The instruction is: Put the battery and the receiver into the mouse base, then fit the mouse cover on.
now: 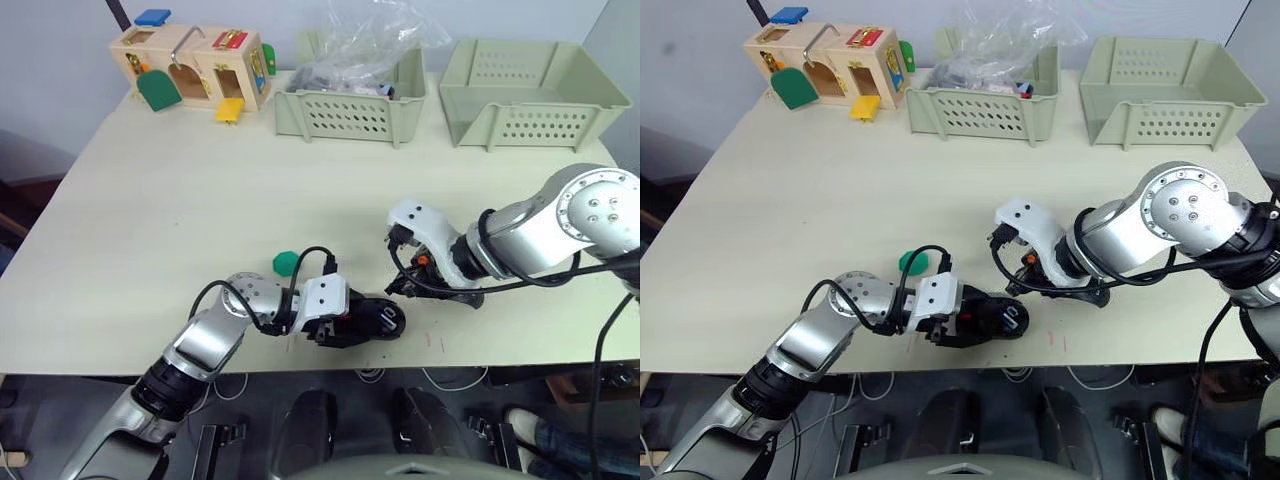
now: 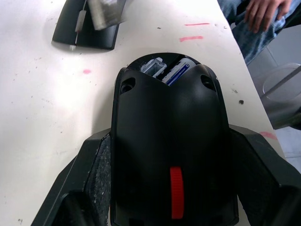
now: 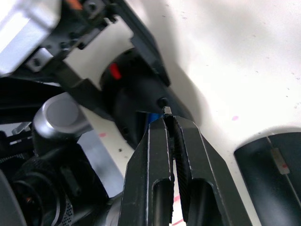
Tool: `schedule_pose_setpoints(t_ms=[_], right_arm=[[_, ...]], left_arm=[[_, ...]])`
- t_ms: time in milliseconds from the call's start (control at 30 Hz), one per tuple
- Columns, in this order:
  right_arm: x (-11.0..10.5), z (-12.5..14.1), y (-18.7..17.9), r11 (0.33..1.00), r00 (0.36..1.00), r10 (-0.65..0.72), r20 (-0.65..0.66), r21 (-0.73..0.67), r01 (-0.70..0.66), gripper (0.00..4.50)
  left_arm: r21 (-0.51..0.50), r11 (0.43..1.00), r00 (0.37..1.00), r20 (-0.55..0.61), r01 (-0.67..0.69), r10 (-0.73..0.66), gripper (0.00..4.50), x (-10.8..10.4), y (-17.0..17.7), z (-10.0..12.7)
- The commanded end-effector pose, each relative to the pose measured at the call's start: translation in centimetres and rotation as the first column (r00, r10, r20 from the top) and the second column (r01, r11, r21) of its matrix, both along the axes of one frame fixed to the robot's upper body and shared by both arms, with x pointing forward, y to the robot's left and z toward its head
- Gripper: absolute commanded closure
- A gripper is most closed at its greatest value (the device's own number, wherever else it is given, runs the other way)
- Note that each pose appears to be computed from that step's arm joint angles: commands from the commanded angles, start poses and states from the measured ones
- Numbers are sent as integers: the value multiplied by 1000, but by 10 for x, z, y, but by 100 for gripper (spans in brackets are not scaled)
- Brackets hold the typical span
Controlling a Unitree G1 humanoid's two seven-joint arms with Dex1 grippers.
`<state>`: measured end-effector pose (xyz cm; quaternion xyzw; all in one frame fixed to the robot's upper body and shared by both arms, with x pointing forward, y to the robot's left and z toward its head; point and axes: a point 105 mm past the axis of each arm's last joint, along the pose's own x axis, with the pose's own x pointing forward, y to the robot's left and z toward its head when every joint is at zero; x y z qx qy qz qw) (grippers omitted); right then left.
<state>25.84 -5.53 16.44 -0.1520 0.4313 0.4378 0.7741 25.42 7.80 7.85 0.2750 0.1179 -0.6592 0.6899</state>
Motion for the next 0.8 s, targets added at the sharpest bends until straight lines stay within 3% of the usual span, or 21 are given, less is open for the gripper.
schedule_pose_setpoints(t_ms=[33, 300, 467, 800], right_arm=[[0, 6, 1, 999, 1000, 27, 1, -25, -27, 450], [-1, 12, 3, 999, 999, 47, -6, -12, -48, 450], [-3, 13, 1, 998, 998, 54, -10, -9, -54, 450], [-4, 3, 5, 999, 999, 40, -24, -2, -40, 450]], left_arm=[[122, 990, 995, -61, -76, 84, 163, 6, 21, -28], [165, 984, 993, -87, -67, 82, 163, 0, 15, -4], [178, 978, 991, -53, -111, 122, 163, 8, 5, 14], [218, 966, 988, -29, -140, 150, 163, 9, 0, 19]])
